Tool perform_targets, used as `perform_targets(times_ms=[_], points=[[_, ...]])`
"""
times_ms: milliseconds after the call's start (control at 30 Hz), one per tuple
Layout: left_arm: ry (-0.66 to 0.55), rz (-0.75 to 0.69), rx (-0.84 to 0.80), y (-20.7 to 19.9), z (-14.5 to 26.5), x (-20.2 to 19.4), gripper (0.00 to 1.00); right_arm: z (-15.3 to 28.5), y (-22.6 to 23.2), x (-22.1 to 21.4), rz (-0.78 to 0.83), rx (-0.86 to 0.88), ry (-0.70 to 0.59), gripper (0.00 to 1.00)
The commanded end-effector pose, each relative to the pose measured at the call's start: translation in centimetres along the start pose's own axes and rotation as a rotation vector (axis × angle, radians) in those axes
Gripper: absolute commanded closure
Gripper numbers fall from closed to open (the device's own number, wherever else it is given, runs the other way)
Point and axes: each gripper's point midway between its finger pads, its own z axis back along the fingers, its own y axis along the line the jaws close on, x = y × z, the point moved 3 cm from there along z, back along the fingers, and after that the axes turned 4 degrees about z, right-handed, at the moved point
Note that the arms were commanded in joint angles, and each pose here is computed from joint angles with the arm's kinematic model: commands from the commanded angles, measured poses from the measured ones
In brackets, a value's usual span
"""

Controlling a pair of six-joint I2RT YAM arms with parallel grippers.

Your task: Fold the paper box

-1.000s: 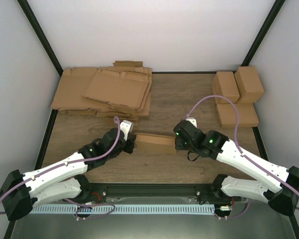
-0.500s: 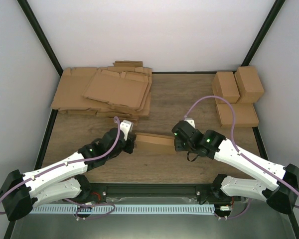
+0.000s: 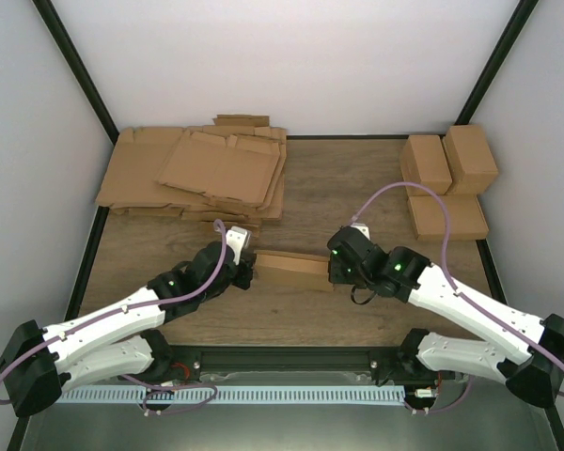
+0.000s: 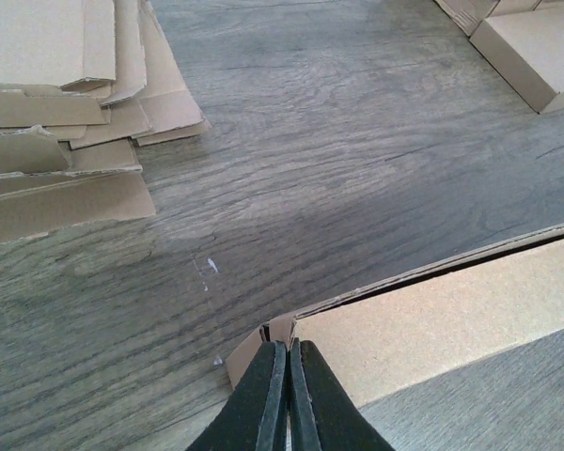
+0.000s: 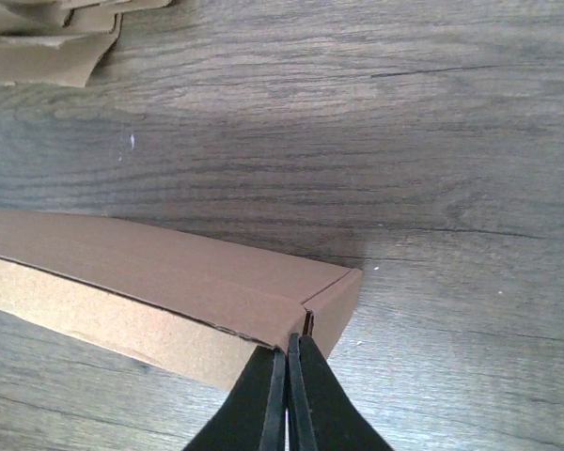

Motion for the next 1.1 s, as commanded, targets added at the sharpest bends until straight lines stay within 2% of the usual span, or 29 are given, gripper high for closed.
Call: perform_targets(times_ms=[0,433,1067], points=[[-0.012,0.015,-0.022,-0.6,0.2,0.7,0.96,0.1,0.7,0.4,-0.118,0.062,-0.027,0.99],[-0.009,0.024,-0.022,-0.7,0.1,0.4,0.96,-0.8,0.2,-0.9,-0.173,0.054,0.006,0.99],[-0.011,0.006,-0.001,-0.5,0.1,0.2,0.96,-2.4,-1.7,-2.6,-0.037,-0.095,0.092,0.99]])
